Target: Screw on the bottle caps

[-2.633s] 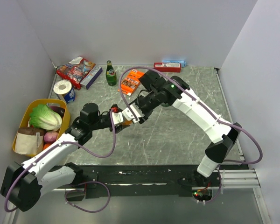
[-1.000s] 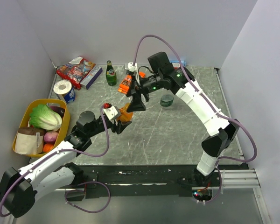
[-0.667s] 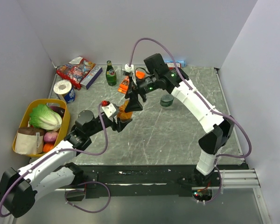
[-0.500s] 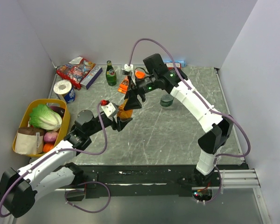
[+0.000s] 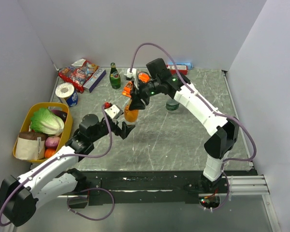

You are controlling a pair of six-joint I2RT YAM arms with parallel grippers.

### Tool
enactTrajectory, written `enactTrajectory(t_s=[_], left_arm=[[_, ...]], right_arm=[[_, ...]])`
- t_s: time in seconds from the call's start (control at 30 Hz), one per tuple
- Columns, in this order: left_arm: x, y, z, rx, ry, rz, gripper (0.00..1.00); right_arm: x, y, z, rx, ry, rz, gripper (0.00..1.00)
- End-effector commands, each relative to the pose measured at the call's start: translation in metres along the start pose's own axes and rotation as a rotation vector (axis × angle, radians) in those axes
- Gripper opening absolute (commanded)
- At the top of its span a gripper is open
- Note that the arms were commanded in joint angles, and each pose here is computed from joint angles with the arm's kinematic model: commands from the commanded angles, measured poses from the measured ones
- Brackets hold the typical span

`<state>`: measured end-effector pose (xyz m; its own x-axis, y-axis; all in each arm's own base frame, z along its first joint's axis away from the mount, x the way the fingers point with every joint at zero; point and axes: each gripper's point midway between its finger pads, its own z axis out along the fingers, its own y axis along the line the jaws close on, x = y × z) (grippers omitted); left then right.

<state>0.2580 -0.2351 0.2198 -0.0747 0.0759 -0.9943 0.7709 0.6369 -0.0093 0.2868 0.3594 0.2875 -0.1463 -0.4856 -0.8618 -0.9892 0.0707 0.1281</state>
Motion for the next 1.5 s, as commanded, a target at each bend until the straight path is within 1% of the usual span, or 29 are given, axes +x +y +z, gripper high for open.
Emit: enactTrajectory(t_s=[0.0, 0.07, 0.13, 0.17, 0.2, 0.27, 0.3, 0.43, 0.63, 0.67, 0.7, 0.83, 1.07, 1.23, 1.47], left_arm=[[0.025, 0.011, -0.024, -0.108, 0.083, -0.097, 0.96], [0.032, 0.019, -0.031, -0.155, 0.104, -0.127, 0.96], [0.024, 0.031, -0.036, -0.206, 0.078, -0.128, 0.96], [0.019, 0.035, -0.037, -0.221, 0.071, -0.126, 0.96], [0.019, 0.041, -0.036, -0.243, 0.076, -0.132, 0.96], [0.013, 0.056, -0.037, -0.287, 0.062, -0.142, 0.96], [0.011, 0.062, -0.037, -0.305, 0.055, -0.143, 0.96], [0.004, 0.079, -0.038, -0.352, 0.039, -0.136, 0.96], [0.000, 0.082, -0.036, -0.350, 0.046, -0.123, 0.96], [0.000, 0.082, -0.035, -0.348, 0.046, -0.123, 0.96], [0.000, 0.082, -0.035, -0.348, 0.047, -0.124, 0.96], [-0.001, 0.081, -0.033, -0.336, 0.049, -0.123, 0.96], [0.000, 0.083, -0.031, -0.334, 0.046, -0.121, 0.96], [0.000, 0.083, -0.030, -0.330, 0.046, -0.123, 0.96], [0.001, 0.084, -0.030, -0.326, 0.050, -0.115, 0.96]], right_arm=[[0.024, -0.042, 0.010, 0.145, 0.038, -0.098, 0.33], [0.036, -0.057, 0.017, 0.191, 0.055, -0.105, 0.33], [0.058, -0.066, 0.024, 0.224, 0.090, -0.093, 0.33], [0.055, -0.074, 0.027, 0.254, 0.065, -0.124, 0.33], [0.073, -0.077, 0.032, 0.262, 0.086, -0.115, 0.33], [0.067, -0.089, 0.033, 0.322, 0.041, -0.171, 0.34], [0.079, -0.090, 0.037, 0.324, 0.052, -0.171, 0.34], [0.090, -0.099, 0.049, 0.334, 0.054, -0.154, 0.36], [0.101, -0.104, 0.060, 0.326, 0.056, -0.125, 0.39], [0.102, -0.105, 0.060, 0.330, 0.059, -0.124, 0.40], [0.106, -0.107, 0.060, 0.338, 0.066, -0.121, 0.44], [0.118, -0.109, 0.066, 0.339, 0.081, -0.107, 0.48], [0.126, -0.111, 0.071, 0.334, 0.099, -0.092, 0.55], [0.131, -0.114, 0.074, 0.333, 0.119, -0.086, 0.62], [0.127, -0.113, 0.074, 0.332, 0.106, -0.078, 0.66]])
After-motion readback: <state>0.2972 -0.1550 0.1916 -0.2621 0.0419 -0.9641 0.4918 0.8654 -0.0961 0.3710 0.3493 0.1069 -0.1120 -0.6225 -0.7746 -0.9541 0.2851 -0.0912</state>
